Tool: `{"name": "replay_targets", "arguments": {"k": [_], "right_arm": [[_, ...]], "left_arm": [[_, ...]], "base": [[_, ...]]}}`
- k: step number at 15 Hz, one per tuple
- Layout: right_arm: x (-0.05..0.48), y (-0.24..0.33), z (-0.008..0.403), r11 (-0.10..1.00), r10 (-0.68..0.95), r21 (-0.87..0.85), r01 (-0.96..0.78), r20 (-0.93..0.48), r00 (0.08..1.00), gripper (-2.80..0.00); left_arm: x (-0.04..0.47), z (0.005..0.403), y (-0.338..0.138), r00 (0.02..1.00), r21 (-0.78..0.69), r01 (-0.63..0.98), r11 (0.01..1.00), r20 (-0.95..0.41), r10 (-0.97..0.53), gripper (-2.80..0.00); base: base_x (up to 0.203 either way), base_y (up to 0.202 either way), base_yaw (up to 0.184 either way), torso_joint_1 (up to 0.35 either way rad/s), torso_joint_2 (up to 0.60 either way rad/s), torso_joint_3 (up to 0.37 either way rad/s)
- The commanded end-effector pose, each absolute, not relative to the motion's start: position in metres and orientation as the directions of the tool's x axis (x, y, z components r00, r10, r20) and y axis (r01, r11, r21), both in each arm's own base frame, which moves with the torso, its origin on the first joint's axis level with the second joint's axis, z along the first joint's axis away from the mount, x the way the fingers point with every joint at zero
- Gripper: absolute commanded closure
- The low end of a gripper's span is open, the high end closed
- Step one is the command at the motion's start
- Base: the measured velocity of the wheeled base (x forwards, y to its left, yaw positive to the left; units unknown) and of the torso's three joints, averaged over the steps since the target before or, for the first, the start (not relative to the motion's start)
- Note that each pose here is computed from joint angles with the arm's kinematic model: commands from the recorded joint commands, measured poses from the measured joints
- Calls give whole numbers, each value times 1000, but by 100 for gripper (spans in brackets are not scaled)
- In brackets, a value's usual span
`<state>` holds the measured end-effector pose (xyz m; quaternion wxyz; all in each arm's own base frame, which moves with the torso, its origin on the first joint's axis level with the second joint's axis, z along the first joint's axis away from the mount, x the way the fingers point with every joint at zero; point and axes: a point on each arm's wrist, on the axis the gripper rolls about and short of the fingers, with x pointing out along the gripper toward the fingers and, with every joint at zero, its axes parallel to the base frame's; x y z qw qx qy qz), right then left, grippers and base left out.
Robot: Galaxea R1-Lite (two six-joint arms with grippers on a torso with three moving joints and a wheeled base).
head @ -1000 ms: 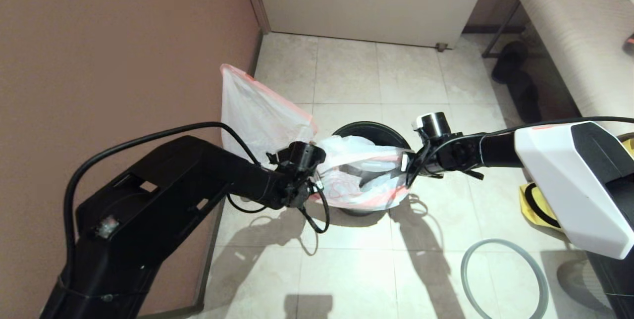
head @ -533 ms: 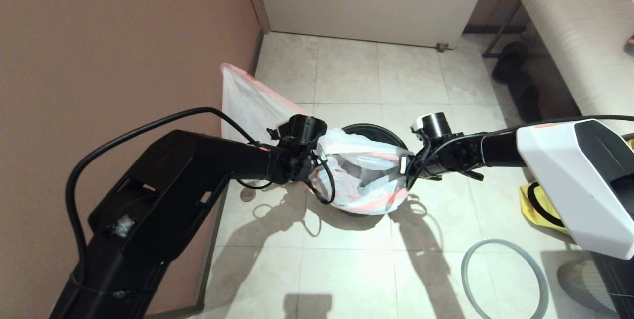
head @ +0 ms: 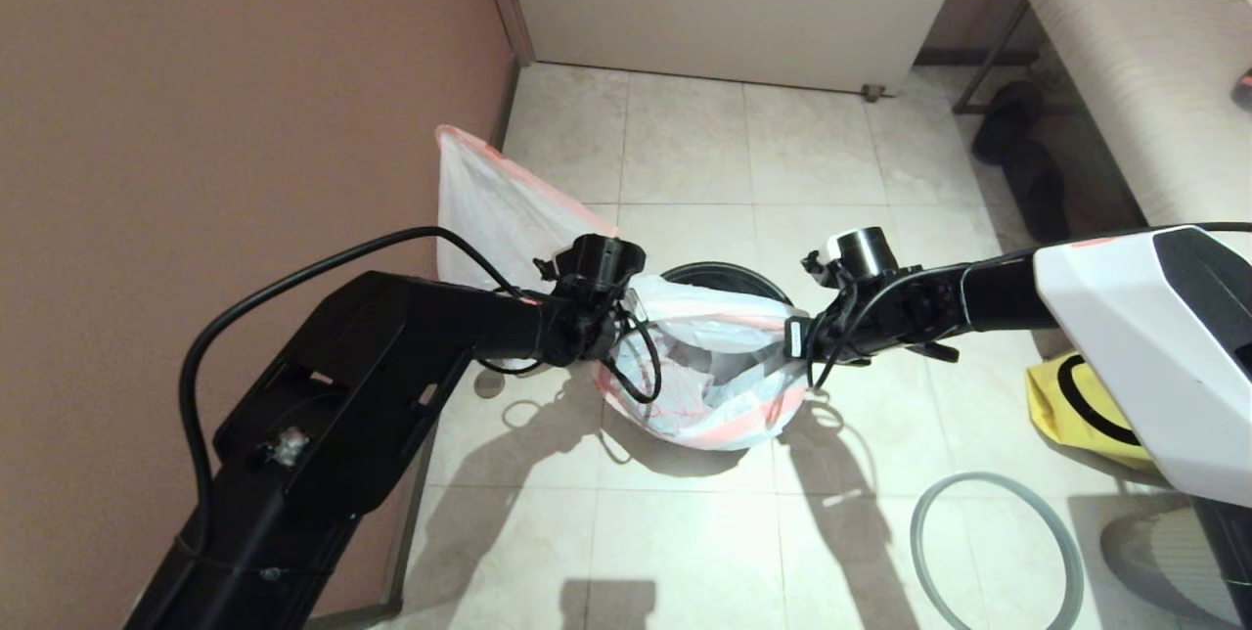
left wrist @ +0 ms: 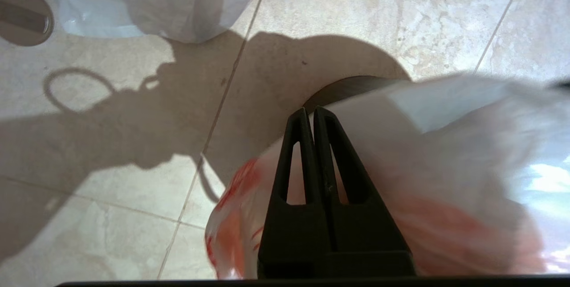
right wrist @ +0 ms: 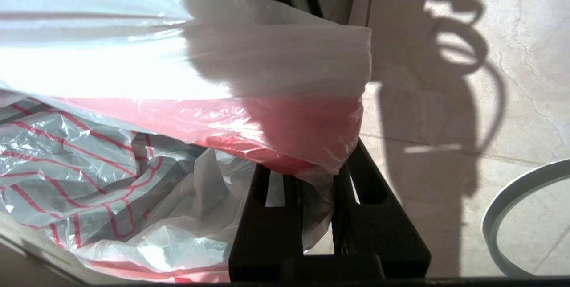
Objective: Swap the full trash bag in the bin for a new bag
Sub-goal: Put the new garbage bag on the trash can
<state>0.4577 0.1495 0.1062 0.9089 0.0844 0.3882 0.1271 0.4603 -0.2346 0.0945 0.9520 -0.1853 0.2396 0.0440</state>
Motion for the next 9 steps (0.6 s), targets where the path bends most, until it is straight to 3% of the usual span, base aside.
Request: {"name": "replay_targets", "arguments": {"k": [1, 6, 9], "right_arm": [[452, 148, 107, 954, 300, 234, -190, -695, 653, 0], [437, 156, 97, 925, 364, 224, -305, -752, 550, 0], [434, 160, 94, 917, 374, 217, -334, -757, 536, 0]], "left_arm": [[455, 109, -232, 883, -352, -183, 918, -468, -4, 0], [419, 128, -222, 815, -344, -265, 901, -580, 18, 0], [403, 128, -214, 790, -328, -288, 900, -613, 29, 0]], "base": [[0, 0, 0, 0, 0, 0], [0, 0, 0, 0, 0, 0], [0, 0, 0, 0, 0, 0]]}}
